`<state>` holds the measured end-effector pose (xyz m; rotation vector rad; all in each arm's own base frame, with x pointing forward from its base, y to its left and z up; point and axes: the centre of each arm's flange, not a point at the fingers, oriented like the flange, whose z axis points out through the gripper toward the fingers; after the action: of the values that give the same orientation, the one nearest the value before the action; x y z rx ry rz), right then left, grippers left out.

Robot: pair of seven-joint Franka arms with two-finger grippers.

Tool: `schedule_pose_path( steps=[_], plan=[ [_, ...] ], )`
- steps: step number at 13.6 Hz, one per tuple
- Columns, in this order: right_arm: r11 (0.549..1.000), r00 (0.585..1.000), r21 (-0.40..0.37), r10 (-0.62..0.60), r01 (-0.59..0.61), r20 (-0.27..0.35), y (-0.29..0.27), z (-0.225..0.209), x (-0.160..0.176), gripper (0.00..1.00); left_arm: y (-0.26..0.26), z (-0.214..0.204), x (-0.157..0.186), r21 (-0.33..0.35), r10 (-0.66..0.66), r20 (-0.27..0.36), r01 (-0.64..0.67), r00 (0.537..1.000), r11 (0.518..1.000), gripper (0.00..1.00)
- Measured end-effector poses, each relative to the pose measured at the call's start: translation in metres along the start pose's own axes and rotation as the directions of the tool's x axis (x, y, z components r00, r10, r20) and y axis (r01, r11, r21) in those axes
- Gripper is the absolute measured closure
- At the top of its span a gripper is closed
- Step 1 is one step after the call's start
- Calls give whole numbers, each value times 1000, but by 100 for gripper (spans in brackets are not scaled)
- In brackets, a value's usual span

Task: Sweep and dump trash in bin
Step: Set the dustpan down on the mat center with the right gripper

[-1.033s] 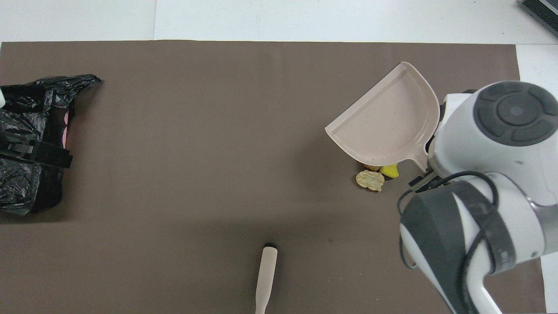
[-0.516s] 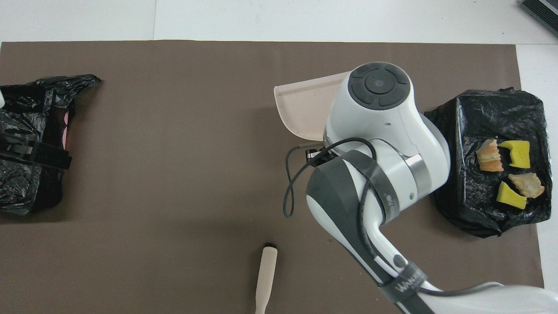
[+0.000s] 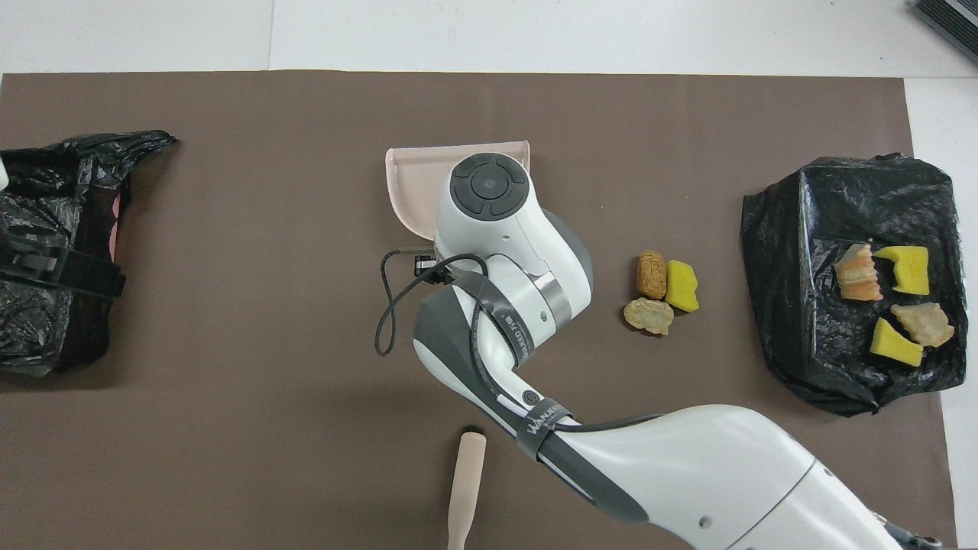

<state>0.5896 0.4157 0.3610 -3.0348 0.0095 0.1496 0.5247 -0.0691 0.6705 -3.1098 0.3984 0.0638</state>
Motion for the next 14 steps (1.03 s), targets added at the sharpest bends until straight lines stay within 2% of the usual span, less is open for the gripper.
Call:
schedule_pose_path(
  steps=[6,7,9,12,13,14],
  plan=[
    [1000,1000,10,-4,4,10,-8,19,4,68,0,0,0,0,1,0,-1,1000,1000,0],
    [1000,1000,11,-6,5,7,-9,18,3,61,0,0,0,0,1,0,-1,1000,1000,0],
    [1000,1000,16,-8,8,-3,-10,6,2,39,-1,0,0,0,-1,0,1,1000,1000,0],
    [1000,1000,-23,-2,3,23,0,-26,-7,4,-1,0,0,0,0,0,0,1000,1000,0],
    [999,1000,-34,3,-2,31,5,-35,-9,0,-1,0,0,0,4,0,-4,1000,1000,0],
    [999,999,-44,7,-5,36,10,-44,-11,0,1,0,0,0,9,-1,-9,1000,1000,0]
  ],
)
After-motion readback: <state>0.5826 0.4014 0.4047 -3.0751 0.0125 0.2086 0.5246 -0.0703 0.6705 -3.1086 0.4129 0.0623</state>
